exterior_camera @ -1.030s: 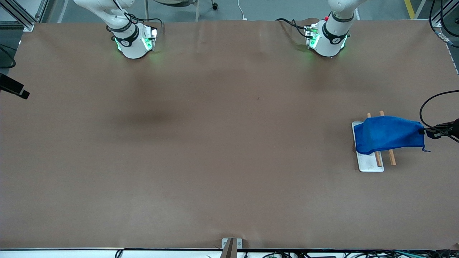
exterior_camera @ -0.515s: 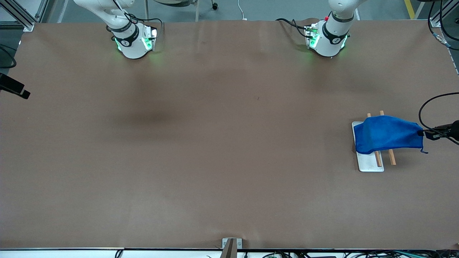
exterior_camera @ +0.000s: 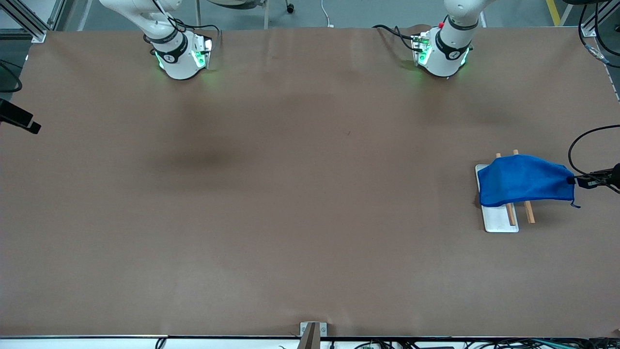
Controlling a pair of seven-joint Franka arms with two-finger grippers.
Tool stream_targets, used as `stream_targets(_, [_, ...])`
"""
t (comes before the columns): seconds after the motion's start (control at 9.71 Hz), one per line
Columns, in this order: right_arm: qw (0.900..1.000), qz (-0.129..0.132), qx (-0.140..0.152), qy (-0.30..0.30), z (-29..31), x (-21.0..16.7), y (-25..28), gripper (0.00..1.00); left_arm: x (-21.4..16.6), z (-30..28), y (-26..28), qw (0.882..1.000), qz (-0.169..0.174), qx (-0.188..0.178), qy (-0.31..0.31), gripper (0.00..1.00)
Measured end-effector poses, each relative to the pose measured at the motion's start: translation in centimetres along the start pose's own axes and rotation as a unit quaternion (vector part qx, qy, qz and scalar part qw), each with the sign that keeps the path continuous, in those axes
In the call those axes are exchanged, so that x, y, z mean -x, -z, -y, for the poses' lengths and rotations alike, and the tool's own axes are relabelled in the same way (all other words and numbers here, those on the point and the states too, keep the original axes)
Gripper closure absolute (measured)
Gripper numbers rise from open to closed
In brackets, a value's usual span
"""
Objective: Right arm passes towel to left arm to hang
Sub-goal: 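Drape the towel over the wooden dowels with the left gripper, then release the towel and raise the left gripper off the rack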
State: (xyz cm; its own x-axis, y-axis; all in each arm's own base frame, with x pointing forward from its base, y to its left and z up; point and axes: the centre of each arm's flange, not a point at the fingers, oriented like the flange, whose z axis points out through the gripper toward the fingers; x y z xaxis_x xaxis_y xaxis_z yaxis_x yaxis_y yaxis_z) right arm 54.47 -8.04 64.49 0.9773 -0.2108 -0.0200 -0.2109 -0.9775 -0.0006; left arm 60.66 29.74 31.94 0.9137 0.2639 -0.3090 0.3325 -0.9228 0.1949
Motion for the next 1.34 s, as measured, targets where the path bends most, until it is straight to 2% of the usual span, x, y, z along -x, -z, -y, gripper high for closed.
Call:
stream_targets(0.1, [1.0, 0.0, 0.0, 0.0, 0.0, 0.0, 0.0, 0.0, -0.1, 0.1, -0.2, 1.0, 0.001, 0.001, -0.003, 0.95])
stream_targets(0.31, [1.0, 0.0, 0.0, 0.0, 0.0, 0.0, 0.0, 0.0, -0.2, 0.1, -0.6, 1.0, 0.004, 0.001, -0.013, 0.84])
stream_targets(0.62, [1.0, 0.0, 0.0, 0.0, 0.0, 0.0, 0.0, 0.0, -0.5, -0.1, 0.0, 0.998, -0.006, 0.0, -0.065, 0.41])
stream_targets(0.82, [1.0, 0.001, 0.0, 0.0, 0.0, 0.0, -0.1, 0.0, 0.0, -3.2, 4.5, 0.997, -0.046, -0.007, -0.067, 0.12])
stream_targets(0.93, [1.0, 0.001, 0.0, 0.0, 0.0, 0.0, -0.1, 0.0, 1.0, -6.8, 7.3, 0.996, -0.062, -0.01, -0.062, 0.0])
stream_targets(1.34, [1.0, 0.014, 0.001, -0.001, -0.1, -0.1, -1.3, 0.0, 10.3, -26.4, 15.5, 0.995, -0.096, -0.027, -0.024, 0.0])
